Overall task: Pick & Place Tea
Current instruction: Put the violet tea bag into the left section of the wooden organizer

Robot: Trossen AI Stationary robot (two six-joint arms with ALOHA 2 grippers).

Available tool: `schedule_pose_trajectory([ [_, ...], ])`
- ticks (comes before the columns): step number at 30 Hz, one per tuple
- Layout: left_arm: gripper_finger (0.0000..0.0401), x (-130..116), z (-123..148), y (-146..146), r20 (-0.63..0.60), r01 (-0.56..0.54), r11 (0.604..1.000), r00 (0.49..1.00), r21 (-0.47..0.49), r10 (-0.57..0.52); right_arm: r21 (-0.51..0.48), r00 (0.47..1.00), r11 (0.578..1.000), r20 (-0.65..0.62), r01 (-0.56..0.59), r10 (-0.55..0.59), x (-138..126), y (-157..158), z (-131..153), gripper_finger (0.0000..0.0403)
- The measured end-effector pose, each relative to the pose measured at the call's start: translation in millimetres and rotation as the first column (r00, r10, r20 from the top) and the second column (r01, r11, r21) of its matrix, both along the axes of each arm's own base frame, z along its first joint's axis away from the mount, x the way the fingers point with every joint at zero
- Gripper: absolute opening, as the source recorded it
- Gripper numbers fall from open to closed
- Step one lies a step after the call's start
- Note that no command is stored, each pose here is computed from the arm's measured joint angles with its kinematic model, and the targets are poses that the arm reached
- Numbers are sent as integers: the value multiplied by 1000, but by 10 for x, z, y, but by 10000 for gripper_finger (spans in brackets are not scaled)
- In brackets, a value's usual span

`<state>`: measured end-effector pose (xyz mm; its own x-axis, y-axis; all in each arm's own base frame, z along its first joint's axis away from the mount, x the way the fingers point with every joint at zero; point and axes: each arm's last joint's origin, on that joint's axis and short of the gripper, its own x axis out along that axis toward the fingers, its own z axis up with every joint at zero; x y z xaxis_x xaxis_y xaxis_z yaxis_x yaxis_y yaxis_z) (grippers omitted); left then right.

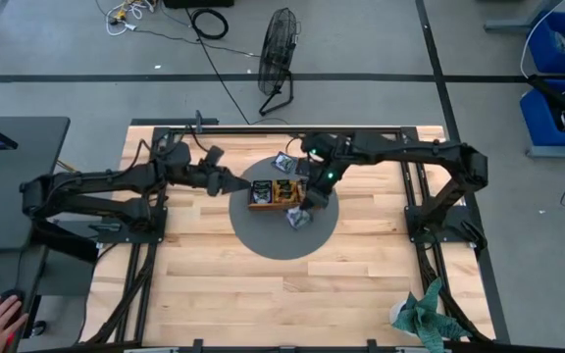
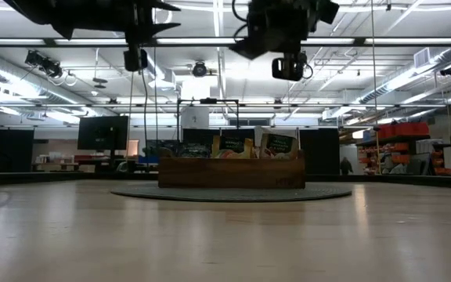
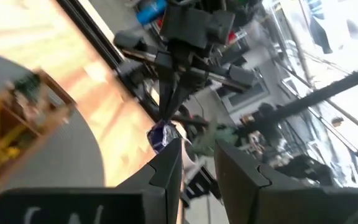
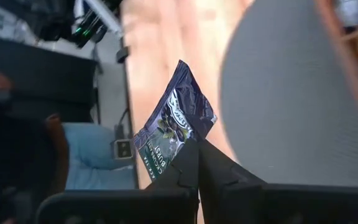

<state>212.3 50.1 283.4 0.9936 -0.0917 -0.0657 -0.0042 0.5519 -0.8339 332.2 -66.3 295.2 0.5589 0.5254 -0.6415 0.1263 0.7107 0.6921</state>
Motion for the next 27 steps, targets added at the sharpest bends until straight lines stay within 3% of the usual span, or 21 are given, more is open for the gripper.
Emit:
schedule_pose_trajectory([
  [7, 99, 61, -12, -268, -14, 111, 989, 994, -97, -112, 31, 995, 997, 82, -66, 63, 128, 293, 64, 0],
  [12, 99, 151, -92, -503, -61, 171, 966, 981, -193, -185, 23, 983, 999, 180, -29, 25, 253, 451, 155, 0],
  [18, 99, 252, -226, -776, -130, 141, 952, 975, -272, -182, 21, 983, 999, 182, -36, 31, 286, 677, 168, 0],
  [27, 99, 369, -240, -1008, -41, 140, 935, 986, -326, -162, -3, 985, 999, 164, -53, 53, 281, 947, 158, 0],
])
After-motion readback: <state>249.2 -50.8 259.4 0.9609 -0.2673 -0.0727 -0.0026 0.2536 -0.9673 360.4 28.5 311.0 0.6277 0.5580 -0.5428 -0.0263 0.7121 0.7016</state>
